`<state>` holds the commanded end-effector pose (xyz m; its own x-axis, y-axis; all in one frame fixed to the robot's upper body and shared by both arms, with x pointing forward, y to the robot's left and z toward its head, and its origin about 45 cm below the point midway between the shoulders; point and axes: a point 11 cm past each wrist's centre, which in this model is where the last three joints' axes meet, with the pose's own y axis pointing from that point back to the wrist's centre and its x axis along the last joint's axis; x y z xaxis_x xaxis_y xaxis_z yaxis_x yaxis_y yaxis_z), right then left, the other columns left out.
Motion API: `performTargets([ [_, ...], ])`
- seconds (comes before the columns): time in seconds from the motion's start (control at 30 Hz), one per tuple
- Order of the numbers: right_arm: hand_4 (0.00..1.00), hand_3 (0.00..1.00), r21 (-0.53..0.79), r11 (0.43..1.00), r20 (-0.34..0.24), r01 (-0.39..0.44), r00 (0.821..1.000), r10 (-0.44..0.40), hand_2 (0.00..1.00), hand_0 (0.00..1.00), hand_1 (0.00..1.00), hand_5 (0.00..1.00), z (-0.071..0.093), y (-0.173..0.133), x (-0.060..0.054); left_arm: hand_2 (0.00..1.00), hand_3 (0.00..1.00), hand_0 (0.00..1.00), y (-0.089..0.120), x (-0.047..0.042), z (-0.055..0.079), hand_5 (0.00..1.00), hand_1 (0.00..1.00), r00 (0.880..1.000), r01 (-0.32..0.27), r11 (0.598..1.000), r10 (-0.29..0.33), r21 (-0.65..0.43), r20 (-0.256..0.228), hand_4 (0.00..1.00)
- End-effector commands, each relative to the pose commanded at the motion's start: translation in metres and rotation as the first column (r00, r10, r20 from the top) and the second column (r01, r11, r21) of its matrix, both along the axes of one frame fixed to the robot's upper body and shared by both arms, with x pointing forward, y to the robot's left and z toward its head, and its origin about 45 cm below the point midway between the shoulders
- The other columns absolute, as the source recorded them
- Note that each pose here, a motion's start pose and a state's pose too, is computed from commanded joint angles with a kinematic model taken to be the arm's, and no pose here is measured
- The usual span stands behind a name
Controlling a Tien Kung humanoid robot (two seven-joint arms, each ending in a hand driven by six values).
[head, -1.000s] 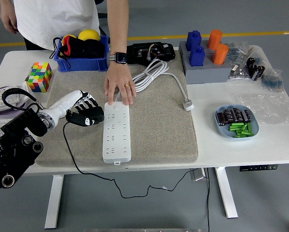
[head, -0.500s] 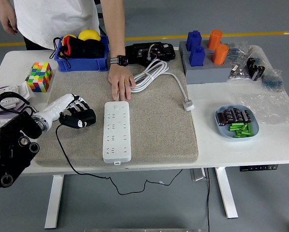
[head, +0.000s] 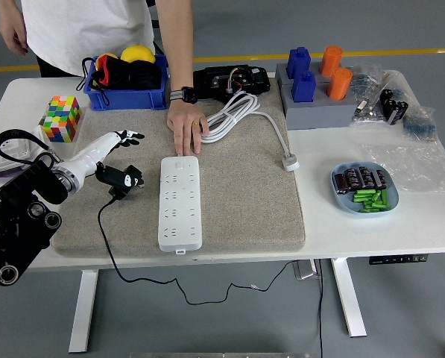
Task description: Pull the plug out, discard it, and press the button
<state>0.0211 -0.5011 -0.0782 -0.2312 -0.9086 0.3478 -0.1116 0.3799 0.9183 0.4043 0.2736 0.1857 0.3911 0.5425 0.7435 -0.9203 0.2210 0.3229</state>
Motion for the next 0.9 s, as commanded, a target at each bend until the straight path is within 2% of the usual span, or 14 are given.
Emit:
performTargets([
  [0.03,0.742,0.641,-0.001,1.0,-0.001,0.0,1.0,0.0,0.66,0.728,0.68,0.585,0.0,0.0,0.0,0.849,0.877,0.862,-0.007,0.0008,0.006,0.002,0.901,1.0,0.021,1.0,-0.021,-0.008,0.013,0.983],
  [0.07,0.741,0.641,-0.002,1.0,-0.002,-0.001,1.0,0.001,0.66,0.728,0.679,0.586,0.0,-0.001,-0.001,0.732,0.837,0.743,-0.012,0.0012,0.009,0.002,0.775,0.999,0.036,0.999,-0.036,-0.01,0.018,0.868],
  [0.13,0.741,0.641,-0.003,1.0,-0.003,-0.002,1.0,0.002,0.66,0.728,0.679,0.586,0.001,-0.001,-0.001,0.732,0.837,0.743,-0.02,0.0023,0.013,0.002,0.775,0.998,0.058,0.998,-0.058,-0.016,0.02,0.868],
  [0.23,0.741,0.641,-0.005,1.0,0.0,-0.003,1.0,0.003,0.66,0.728,0.679,0.586,0.001,-0.002,0.001,0.732,0.837,0.743,-0.034,0.007,0.014,0.002,0.775,0.997,0.079,0.996,-0.08,-0.043,-0.003,0.868],
  [0.27,0.741,0.641,-0.004,1.0,0.002,-0.004,1.0,0.004,0.66,0.728,0.68,0.586,0.001,-0.002,0.002,0.518,0.716,0.505,-0.036,0.0086,0.013,0.002,0.561,0.997,0.081,0.996,-0.082,-0.042,-0.012,0.589],
  [0.43,0.741,0.641,-0.007,1.0,0.003,-0.007,1.0,0.007,0.66,0.728,0.68,0.586,0.002,-0.004,0.004,0.518,0.716,0.505,-0.047,0.0154,0.007,0.002,0.561,0.994,0.105,0.995,-0.104,0.003,-0.037,0.589],
  [0.47,0.74,0.641,-0.008,1.0,0.002,-0.007,1.0,0.007,0.66,0.728,0.68,0.586,0.002,-0.004,0.003,0.313,0.69,0.24,-0.048,0.016,0.007,0.002,0.387,0.993,0.107,0.994,-0.106,0.008,-0.041,0.535],
  [0.63,0.74,0.641,-0.011,1.0,-0.003,-0.008,1.0,0.008,0.66,0.728,0.68,0.586,0.003,-0.005,0.001,0.313,0.69,0.24,-0.057,0.0177,0.002,0.002,0.387,0.992,0.107,0.994,-0.107,0.0,-0.072,0.535],
  [0.67,0.736,0.641,-0.01,1.0,-0.004,-0.009,1.0,0.009,0.66,0.728,0.68,0.589,0.003,-0.005,0.001,0.135,0.662,0.073,-0.059,0.0176,0.001,0.002,0.075,0.991,0.109,0.994,-0.109,-0.001,-0.079,0.361],
  [0.9,0.734,0.641,-0.011,1.0,-0.006,-0.015,1.0,0.015,0.66,0.728,0.68,0.59,0.003,-0.006,0.001,0.138,0.661,0.06,-0.067,0.0155,-0.011,0.002,0.058,0.981,0.113,0.993,-0.106,0.036,-0.162,0.339],
])
